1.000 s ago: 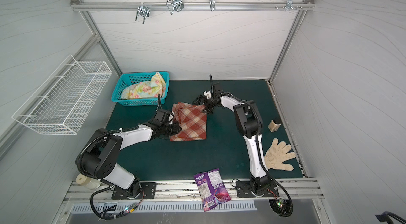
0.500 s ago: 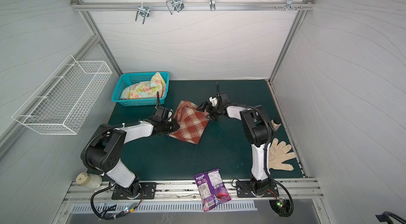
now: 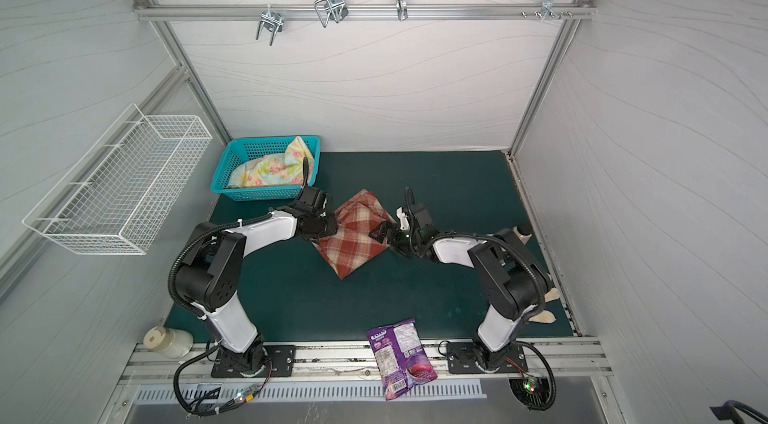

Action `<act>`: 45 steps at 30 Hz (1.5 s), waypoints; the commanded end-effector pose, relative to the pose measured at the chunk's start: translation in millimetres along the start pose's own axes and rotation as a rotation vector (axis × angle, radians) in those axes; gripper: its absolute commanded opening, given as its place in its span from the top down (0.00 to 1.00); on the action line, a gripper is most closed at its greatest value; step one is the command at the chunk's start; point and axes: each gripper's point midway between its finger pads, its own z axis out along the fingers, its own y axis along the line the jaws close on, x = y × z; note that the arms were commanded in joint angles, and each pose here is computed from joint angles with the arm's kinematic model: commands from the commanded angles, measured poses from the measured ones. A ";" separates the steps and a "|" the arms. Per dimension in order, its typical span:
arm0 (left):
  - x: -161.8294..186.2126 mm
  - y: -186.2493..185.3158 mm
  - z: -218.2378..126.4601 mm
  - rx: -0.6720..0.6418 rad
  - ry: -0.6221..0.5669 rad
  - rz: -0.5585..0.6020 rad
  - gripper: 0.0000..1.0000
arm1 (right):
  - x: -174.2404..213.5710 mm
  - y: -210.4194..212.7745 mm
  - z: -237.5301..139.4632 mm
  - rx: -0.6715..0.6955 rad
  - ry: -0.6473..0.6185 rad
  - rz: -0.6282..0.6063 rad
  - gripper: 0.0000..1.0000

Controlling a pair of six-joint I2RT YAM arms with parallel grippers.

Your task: Fold and stack the skirts

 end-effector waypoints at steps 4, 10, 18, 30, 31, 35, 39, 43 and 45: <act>-27.0 5.1 -43.2 -0.061 -0.087 -0.016 0.46 | -32.2 56.5 -51.2 0.075 -0.189 -0.271 0.01; -31.9 -9.5 -91.8 0.039 -0.173 -0.068 0.09 | -77.8 86.7 -44.7 0.172 -0.181 -0.545 0.01; -0.5 -32.5 -98.1 0.286 -0.171 -0.190 0.01 | -118.8 38.7 7.6 0.259 -0.056 -0.477 0.01; -2.1 -67.5 -92.9 0.472 -0.157 -0.232 0.01 | -96.3 -28.2 33.8 0.256 0.006 -0.301 0.01; -4.1 -70.2 -97.0 0.480 -0.164 -0.227 0.01 | -94.7 -31.1 34.9 0.256 0.009 -0.294 0.01; -8.2 -78.5 -101.5 0.505 -0.159 -0.223 0.01 | -89.5 -39.0 36.7 0.270 0.021 -0.273 0.01; -9.4 -81.9 -93.5 0.515 -0.154 -0.234 0.01 | -82.5 -43.3 38.5 0.257 0.030 -0.250 0.01; -7.8 -81.7 -70.4 0.491 -0.113 -0.240 0.01 | -67.8 -49.4 36.9 0.246 0.046 -0.207 0.01; -5.2 -78.2 -55.3 0.456 -0.087 -0.236 0.01 | -58.4 -50.6 33.4 0.240 0.048 -0.197 0.01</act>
